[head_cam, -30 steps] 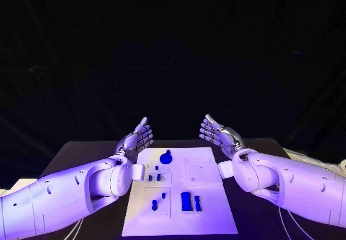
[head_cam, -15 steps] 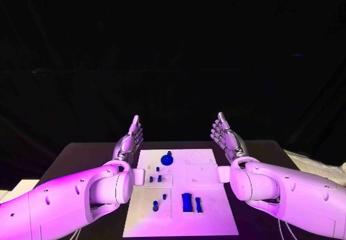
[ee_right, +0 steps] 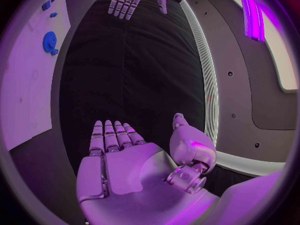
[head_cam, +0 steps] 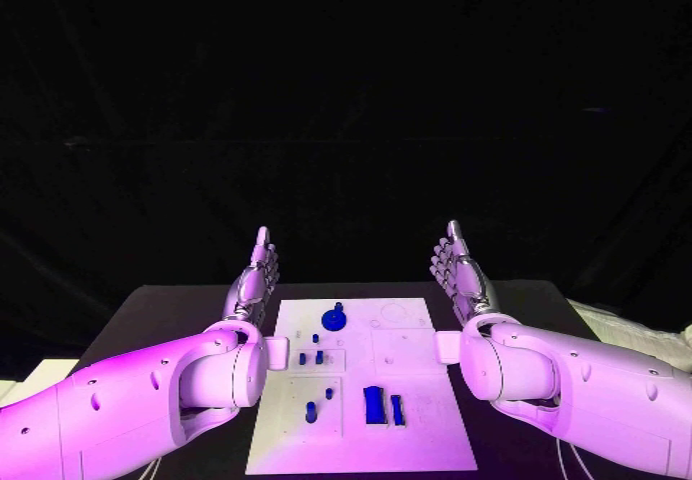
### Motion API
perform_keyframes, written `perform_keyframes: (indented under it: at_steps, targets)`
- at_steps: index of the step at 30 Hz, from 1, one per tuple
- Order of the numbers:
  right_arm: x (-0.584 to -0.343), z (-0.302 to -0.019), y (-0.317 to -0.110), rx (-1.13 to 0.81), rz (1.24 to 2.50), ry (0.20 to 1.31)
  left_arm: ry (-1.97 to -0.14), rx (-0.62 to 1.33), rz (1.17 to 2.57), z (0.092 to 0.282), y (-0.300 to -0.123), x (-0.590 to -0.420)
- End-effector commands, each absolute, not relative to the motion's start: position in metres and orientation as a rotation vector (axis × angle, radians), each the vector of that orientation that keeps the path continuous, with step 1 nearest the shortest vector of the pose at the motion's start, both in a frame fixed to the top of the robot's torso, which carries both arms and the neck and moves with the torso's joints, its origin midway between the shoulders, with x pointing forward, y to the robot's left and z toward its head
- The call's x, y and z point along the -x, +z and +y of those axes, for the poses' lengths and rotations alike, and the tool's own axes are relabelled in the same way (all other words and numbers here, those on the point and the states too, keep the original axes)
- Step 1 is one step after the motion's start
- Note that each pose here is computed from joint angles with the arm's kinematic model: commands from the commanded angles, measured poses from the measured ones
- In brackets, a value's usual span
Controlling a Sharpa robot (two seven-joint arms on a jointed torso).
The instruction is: Assemble the parts on the task board
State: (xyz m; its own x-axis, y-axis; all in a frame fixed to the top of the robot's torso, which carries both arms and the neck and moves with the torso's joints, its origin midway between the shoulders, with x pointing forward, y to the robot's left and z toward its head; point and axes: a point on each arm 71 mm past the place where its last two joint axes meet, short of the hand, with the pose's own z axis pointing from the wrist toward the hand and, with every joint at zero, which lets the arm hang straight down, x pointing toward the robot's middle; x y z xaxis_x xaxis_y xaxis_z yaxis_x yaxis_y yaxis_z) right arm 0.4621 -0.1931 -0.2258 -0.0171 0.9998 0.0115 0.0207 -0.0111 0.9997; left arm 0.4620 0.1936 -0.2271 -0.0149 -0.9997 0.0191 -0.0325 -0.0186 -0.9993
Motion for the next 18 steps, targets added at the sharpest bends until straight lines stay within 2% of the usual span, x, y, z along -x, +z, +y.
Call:
perform_keyframes:
  at_steps: [1,18]
  targets:
    - [-0.4618,-0.1924,-0.2242,-1.209,1.218,1.229,-1.229,1.209,1.218,0.1924,-0.2242,-0.4618]
    - [-0.4618,-0.1924,-0.2242,-1.209,1.218,1.229,-1.229,1.209,1.218,0.1924,-0.2242,-0.4618]
